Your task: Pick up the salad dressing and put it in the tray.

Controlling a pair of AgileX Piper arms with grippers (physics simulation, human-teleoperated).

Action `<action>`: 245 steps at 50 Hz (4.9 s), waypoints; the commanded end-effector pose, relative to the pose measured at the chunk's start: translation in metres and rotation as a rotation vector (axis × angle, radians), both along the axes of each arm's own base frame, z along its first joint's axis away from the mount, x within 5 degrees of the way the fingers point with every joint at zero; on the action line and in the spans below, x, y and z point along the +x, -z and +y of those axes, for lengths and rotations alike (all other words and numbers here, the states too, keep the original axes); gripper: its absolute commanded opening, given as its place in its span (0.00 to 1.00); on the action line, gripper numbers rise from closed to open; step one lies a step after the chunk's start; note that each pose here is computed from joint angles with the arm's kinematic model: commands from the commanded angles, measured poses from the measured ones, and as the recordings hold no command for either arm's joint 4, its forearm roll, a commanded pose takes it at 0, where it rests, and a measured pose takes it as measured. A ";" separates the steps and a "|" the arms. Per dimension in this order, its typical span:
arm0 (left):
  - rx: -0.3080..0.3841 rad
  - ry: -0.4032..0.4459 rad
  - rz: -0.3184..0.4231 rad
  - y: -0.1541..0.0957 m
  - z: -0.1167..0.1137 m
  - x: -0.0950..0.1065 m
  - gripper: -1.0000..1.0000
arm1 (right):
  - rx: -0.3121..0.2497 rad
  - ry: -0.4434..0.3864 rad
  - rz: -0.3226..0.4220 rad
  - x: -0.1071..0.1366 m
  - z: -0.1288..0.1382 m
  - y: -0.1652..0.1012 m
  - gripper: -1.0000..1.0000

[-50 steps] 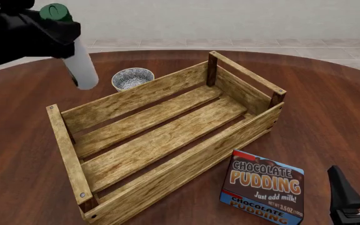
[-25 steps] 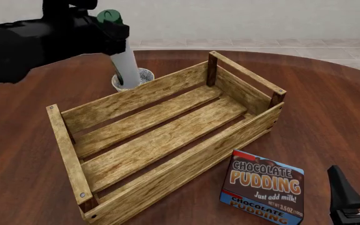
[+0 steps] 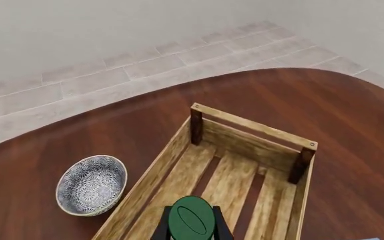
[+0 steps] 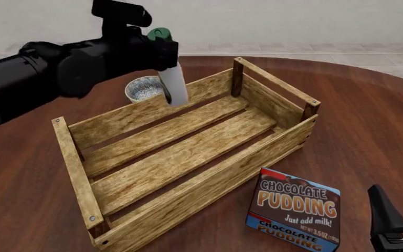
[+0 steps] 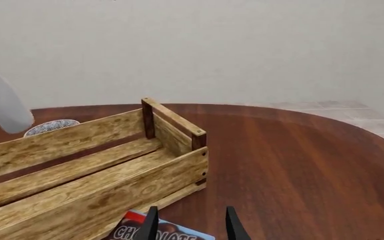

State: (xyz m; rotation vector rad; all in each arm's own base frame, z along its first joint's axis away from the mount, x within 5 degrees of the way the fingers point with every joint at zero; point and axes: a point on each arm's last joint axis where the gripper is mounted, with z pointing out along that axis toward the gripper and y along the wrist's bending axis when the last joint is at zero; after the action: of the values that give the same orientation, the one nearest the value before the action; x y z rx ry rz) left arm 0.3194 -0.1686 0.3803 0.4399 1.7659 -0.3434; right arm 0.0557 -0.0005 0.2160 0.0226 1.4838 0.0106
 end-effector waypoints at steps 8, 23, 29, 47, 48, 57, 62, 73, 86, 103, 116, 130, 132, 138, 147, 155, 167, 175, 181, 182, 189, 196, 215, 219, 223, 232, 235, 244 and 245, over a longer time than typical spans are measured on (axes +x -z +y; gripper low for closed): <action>0.010 0.006 0.037 0.044 -0.018 0.027 0.00 | 0.009 0.010 -0.003 0.000 -0.001 0.000 1.00; 0.031 -0.002 0.078 0.082 -0.022 0.042 0.00 | 0.016 0.016 -0.004 0.000 -0.001 0.000 1.00; 0.023 -0.011 0.102 0.099 -0.023 0.046 0.00 | 0.018 0.017 -0.004 0.000 -0.001 0.001 1.00; 0.018 -0.051 0.122 0.123 -0.013 0.059 0.00 | 0.017 0.021 0.002 0.000 -0.001 0.000 1.00; 0.020 -0.055 0.124 0.125 -0.011 0.061 0.00 | 0.017 0.022 0.002 0.000 -0.001 0.000 1.00; 0.016 -0.064 0.142 0.135 -0.010 0.064 0.00 | 0.019 0.025 0.003 0.000 -0.001 0.000 1.00; 0.013 -0.060 0.152 0.140 -0.013 0.063 0.00 | 0.020 0.027 0.002 0.000 -0.002 0.000 1.00; 0.017 -0.056 0.165 0.150 -0.016 0.064 0.00 | 0.026 0.032 0.002 0.000 -0.002 0.000 1.00; 0.038 -0.051 0.172 0.159 -0.017 0.065 0.00 | 0.032 0.036 0.000 0.000 -0.002 0.000 1.00; 0.061 -0.047 0.187 0.173 -0.019 0.069 0.00 | 0.039 0.040 -0.002 0.000 -0.002 0.000 1.00; 0.060 -0.050 0.194 0.184 -0.020 0.074 0.00 | 0.044 0.042 -0.002 0.000 -0.003 0.000 1.00; 0.047 -0.060 0.207 0.196 -0.020 0.077 0.00 | 0.044 0.045 -0.003 0.000 -0.003 0.001 1.00; 0.047 -0.060 0.208 0.196 -0.020 0.077 0.00 | 0.045 0.045 -0.004 0.000 -0.003 0.001 1.00; 0.050 -0.057 0.210 0.199 -0.020 0.075 0.00 | 0.044 0.047 -0.004 0.000 -0.003 0.000 1.00; 0.062 -0.054 0.211 0.201 -0.019 0.074 0.00 | 0.046 0.048 -0.004 0.000 -0.003 0.000 1.00; 0.075 -0.048 0.204 0.199 -0.020 0.073 1.00 | 0.046 0.045 -0.004 0.000 -0.003 0.000 1.00; 0.078 -0.055 0.193 0.192 -0.015 0.075 1.00 | 0.041 0.040 -0.003 0.000 -0.002 0.000 1.00; 0.078 -0.047 0.184 0.185 -0.017 0.072 1.00 | 0.041 0.039 -0.003 0.000 -0.002 -0.002 1.00; 0.077 -0.040 0.177 0.179 -0.019 0.070 1.00 | 0.041 0.039 -0.003 0.000 -0.002 0.000 1.00; 0.079 -0.038 0.173 0.178 -0.019 0.070 1.00 | 0.041 0.040 -0.003 0.000 -0.002 0.000 1.00; 0.078 -0.033 0.168 0.175 -0.021 0.068 1.00 | 0.041 0.040 -0.003 0.000 -0.002 0.000 1.00; 0.075 -0.032 0.166 0.173 -0.021 0.067 1.00 | 0.040 0.038 -0.003 0.000 -0.002 0.000 1.00; 0.079 -0.020 0.149 0.162 -0.023 0.063 1.00 | 0.039 0.039 -0.005 0.000 -0.002 -0.001 1.00; 0.080 -0.018 0.144 0.159 -0.024 0.062 1.00 | 0.040 0.039 -0.006 0.000 -0.002 -0.001 1.00; 0.081 -0.014 0.141 0.157 -0.025 0.061 1.00 | 0.041 0.040 -0.006 0.000 -0.002 -0.001 1.00; 0.084 -0.005 0.123 0.145 -0.026 0.060 1.00 | 0.042 0.040 -0.007 0.000 -0.002 -0.001 1.00; 0.085 -0.005 0.117 0.142 -0.026 0.060 1.00 | 0.041 0.040 -0.007 0.000 -0.002 -0.001 1.00; 0.081 0.002 0.102 0.129 -0.027 0.056 1.00 | 0.042 0.042 -0.008 0.000 -0.003 0.000 1.00; 0.084 0.002 0.100 0.129 -0.027 0.056 1.00 | 0.042 0.042 -0.008 0.000 -0.003 0.001 1.00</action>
State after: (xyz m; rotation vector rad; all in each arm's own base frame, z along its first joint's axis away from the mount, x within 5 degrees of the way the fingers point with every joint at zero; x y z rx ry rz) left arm 0.3786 -0.1946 0.2399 0.4845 1.8991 -0.2971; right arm 0.0555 -0.0029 0.2164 0.0861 1.4754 0.0085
